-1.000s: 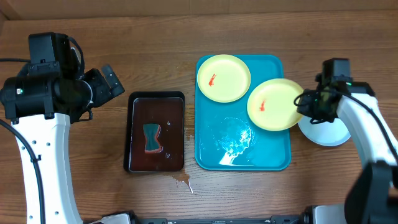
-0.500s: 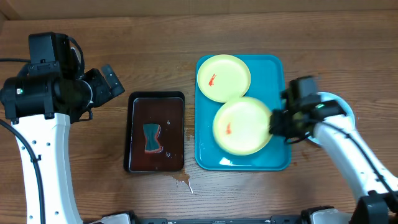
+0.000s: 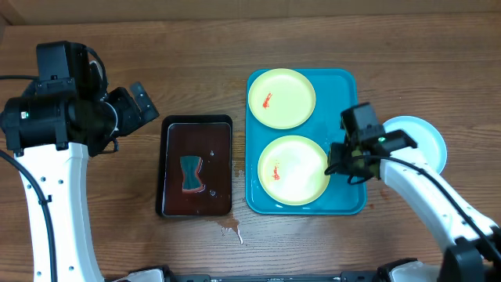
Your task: Clean dirty plates on tray and stack at the side
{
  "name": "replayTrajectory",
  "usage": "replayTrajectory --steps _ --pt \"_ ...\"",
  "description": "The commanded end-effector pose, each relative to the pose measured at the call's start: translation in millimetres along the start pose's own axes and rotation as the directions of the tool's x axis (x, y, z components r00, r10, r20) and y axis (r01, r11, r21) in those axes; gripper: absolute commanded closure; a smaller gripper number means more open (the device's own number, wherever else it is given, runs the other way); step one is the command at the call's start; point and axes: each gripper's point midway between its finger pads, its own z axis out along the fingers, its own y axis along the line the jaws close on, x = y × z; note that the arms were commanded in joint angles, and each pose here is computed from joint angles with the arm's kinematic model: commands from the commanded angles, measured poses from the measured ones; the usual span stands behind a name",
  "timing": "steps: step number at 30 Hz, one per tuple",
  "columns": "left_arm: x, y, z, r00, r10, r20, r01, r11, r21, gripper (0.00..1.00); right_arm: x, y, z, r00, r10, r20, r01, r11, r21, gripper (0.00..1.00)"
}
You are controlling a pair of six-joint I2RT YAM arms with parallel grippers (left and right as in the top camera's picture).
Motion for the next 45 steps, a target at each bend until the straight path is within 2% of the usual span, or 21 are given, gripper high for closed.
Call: replayTrajectory --steps 1,6,11,13,16,21,24,28,30,39,40,44,45 --pt "16.9 -18.0 4.5 0.989 0.132 -0.069 -0.126 0.988 0.09 0.07 -37.2 18.7 -64.7 0.983 -0.044 0.178 0.054 0.997 -0.052 0.57" --pt "60.7 -12.5 50.1 0.952 0.217 -0.214 -0.22 0.975 0.013 0.19 -37.4 39.2 -104.2 0.963 -0.064 0.26 0.103 0.985 -0.139 0.57" --pt "101.6 10.0 111.7 0.936 0.18 -0.302 -0.219 0.971 -0.1 0.23 -27.8 49.9 -111.5 0.968 -0.069 0.241 0.122 0.97 -0.21 0.57" --pt "112.7 17.2 133.9 0.936 0.166 -0.312 -0.211 0.97 -0.118 0.27 -24.1 49.8 -109.0 0.972 -0.07 0.223 0.119 0.97 -0.214 0.57" --pt "125.9 26.6 163.3 0.935 0.149 -0.323 -0.199 0.972 -0.127 0.41 -19.7 47.4 -106.2 0.977 -0.071 0.201 0.113 0.972 -0.206 0.58" --pt "150.6 46.8 200.7 0.916 0.113 -0.385 -0.19 0.967 -0.167 0.52 -18.4 46.8 -105.6 0.978 -0.071 0.194 0.111 0.973 -0.204 0.59" --pt "160.1 54.8 215.1 0.901 0.099 -0.422 -0.194 0.963 -0.188 0.71 -18.4 46.8 -105.1 0.979 -0.068 0.192 0.107 0.973 -0.204 0.59" --pt "162.6 57.7 230.9 0.893 0.092 -0.441 -0.197 0.96 -0.199 0.83 -18.4 46.8 -104.5 0.979 -0.068 0.19 0.107 0.973 -0.203 0.59" --pt "161.9 57.4 236.2 0.894 0.093 -0.439 -0.197 0.96 -0.198 0.96 -17.7 46.4 -104.3 0.98 -0.068 0.187 0.106 0.974 -0.202 0.61" --pt "140.3 40.3 208.0 0.893 0.115 -0.436 -0.215 0.958 -0.188 0.96 -14.0 43.8 -103.1 0.983 -0.069 0.171 0.102 0.976 -0.192 0.65" --pt "137.0 37.6 203.1 0.892 0.123 -0.434 -0.221 0.958 -0.184 0.93 -14.0 43.8 -103.1 0.983 -0.069 0.171 0.102 0.976 -0.192 0.65" --pt "122.5 26.2 194.9 0.894 0.176 -0.412 -0.257 0.954 -0.152 0.53 -14.0 43.8 -103.1 0.983 -0.069 0.171 0.102 0.976 -0.192 0.65" --pt "120.6 24.9 195.9 0.897 0.181 -0.404 -0.259 0.955 -0.148 0.49 -14.0 43.8 -103.1 0.983 -0.069 0.171 0.102 0.976 -0.192 0.65"
